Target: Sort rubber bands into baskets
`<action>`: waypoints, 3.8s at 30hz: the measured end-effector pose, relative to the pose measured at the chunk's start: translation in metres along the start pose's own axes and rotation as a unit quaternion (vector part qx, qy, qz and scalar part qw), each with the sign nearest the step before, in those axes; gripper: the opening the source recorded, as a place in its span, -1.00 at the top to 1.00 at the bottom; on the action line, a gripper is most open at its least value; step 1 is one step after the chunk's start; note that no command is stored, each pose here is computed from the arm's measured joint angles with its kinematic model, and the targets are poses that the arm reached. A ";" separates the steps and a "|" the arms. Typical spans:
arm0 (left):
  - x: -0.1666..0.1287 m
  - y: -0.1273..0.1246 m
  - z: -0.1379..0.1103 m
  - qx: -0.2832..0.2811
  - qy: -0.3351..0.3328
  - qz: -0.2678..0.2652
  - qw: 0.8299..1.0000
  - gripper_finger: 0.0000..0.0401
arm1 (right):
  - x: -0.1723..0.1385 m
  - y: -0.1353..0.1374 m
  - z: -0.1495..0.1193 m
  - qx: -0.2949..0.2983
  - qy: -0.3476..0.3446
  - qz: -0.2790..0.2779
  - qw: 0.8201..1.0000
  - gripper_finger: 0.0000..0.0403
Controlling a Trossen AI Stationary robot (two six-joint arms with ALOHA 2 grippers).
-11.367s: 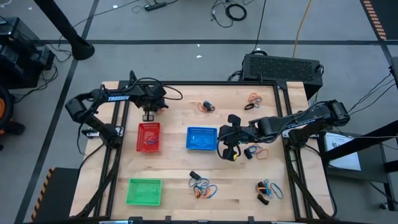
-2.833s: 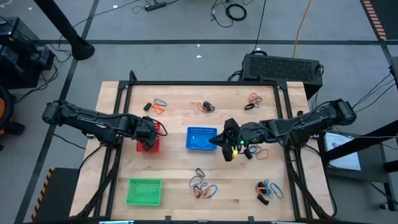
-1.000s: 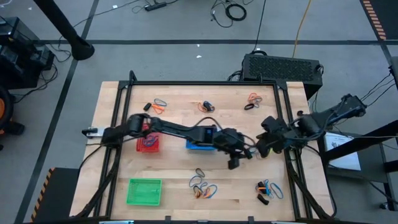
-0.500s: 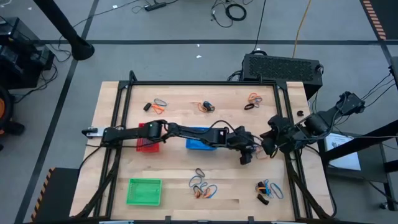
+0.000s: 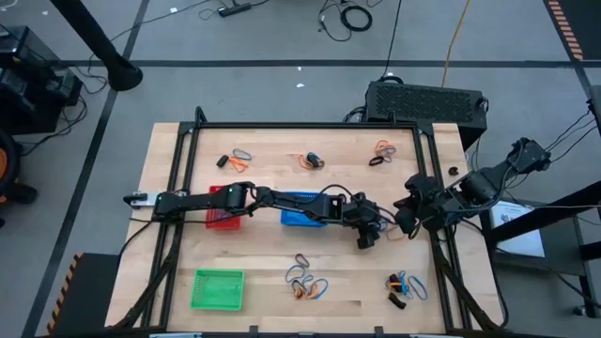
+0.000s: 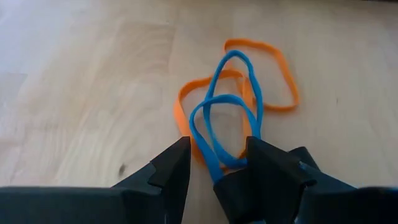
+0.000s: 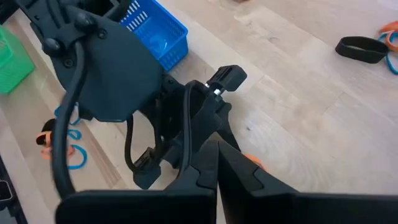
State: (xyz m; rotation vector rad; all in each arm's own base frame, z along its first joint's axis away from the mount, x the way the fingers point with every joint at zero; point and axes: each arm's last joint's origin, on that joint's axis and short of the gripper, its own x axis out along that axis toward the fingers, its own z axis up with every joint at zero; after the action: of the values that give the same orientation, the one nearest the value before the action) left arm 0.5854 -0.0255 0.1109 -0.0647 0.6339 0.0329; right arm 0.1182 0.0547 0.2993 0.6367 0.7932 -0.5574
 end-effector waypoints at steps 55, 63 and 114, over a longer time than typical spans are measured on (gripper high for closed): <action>-0.034 0.016 0.054 -0.062 -0.064 -0.070 0.994 1.00 | 0.000 -0.001 0.000 -0.027 0.002 -0.005 1.000 1.00; -0.037 0.036 0.036 -0.077 0.046 -0.043 0.995 1.00 | 0.000 -0.002 0.000 -0.031 -0.010 -0.012 0.999 1.00; -0.023 0.041 0.030 0.111 0.013 -0.016 0.994 0.37 | 0.000 -0.002 0.001 -0.037 -0.018 -0.014 0.999 1.00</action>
State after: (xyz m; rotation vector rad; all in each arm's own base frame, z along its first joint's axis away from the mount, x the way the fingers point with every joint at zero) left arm 0.5825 0.0175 0.1465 0.1410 0.6588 -0.0692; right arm 0.1173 0.0529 0.2988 0.5473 0.7872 -0.5615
